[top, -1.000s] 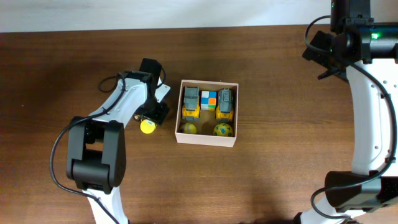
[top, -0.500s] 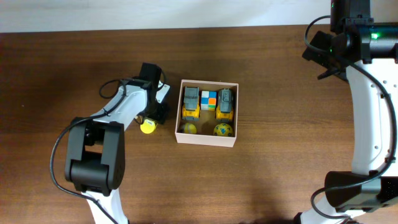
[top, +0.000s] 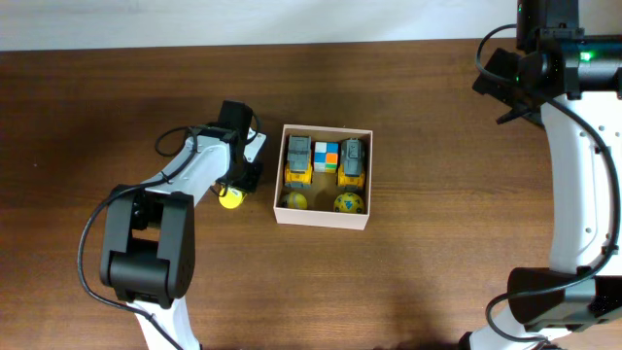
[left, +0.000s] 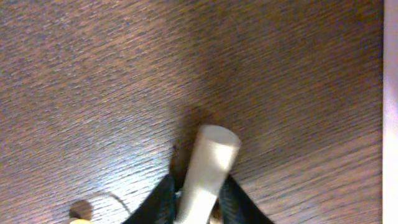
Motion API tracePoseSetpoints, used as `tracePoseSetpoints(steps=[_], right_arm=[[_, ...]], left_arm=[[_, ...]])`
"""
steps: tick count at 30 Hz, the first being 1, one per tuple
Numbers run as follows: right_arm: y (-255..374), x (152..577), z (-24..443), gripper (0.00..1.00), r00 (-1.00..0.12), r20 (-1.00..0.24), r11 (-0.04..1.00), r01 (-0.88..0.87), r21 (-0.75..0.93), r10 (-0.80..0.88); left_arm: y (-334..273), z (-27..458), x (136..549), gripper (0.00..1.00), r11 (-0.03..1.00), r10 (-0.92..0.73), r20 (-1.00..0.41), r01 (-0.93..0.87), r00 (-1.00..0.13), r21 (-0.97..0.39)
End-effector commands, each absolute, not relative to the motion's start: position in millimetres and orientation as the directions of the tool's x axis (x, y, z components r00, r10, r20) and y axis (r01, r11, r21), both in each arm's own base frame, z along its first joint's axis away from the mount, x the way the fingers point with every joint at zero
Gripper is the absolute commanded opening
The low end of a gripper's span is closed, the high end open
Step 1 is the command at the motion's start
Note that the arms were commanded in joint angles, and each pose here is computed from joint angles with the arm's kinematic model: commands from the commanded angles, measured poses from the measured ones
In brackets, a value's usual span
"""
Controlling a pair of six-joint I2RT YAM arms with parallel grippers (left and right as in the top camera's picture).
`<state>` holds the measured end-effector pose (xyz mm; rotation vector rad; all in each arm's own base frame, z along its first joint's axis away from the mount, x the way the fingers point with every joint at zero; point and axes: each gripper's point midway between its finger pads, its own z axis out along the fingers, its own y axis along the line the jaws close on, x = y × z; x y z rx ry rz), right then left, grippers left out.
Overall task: Pack container
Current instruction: 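Grasp the wooden stick of the yellow toy with the left gripper, then carry the yellow toy right over the box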
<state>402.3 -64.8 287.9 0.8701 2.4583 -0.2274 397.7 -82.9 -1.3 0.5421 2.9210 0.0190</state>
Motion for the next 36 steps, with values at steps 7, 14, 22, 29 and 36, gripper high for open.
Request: tracePoseSetpoints(steps=[7,14,22,29,36], right_arm=[[-68.9,402.4,288.2,0.99,-0.652,-0.530,0.771,0.637,0.005,0.542],[-68.9,402.4,288.2,0.99,-0.652,-0.530,0.771,0.637,0.005,0.542],[-68.9,402.4,288.2,0.99,-0.652,-0.530,0.771,0.637,0.005,0.542],[-68.9,402.4,288.2,0.99,-0.652,-0.530,0.771,0.637,0.005,0.542],[-68.9,402.4,288.2,0.99,-0.652,-0.530,0.771,0.637,0.005,0.542]], left_arm=[[-71.5,-20.0,382.4,0.18,0.937,0.348,-0.096,0.343,-0.933,0.064],[-72.1,-10.0,384.9,0.17,0.937,0.348,-0.090,0.343,-0.933,0.063],[-76.6,36.5,406.5,0.14,0.937,0.347,-0.112,0.342,-0.931,0.066],[-79.9,85.7,422.4,0.14,0.938,0.347,-0.143,0.340,-0.927,0.071],[-88.2,141.5,422.8,0.14,0.932,0.362,-0.159,0.356,-0.918,0.068]])
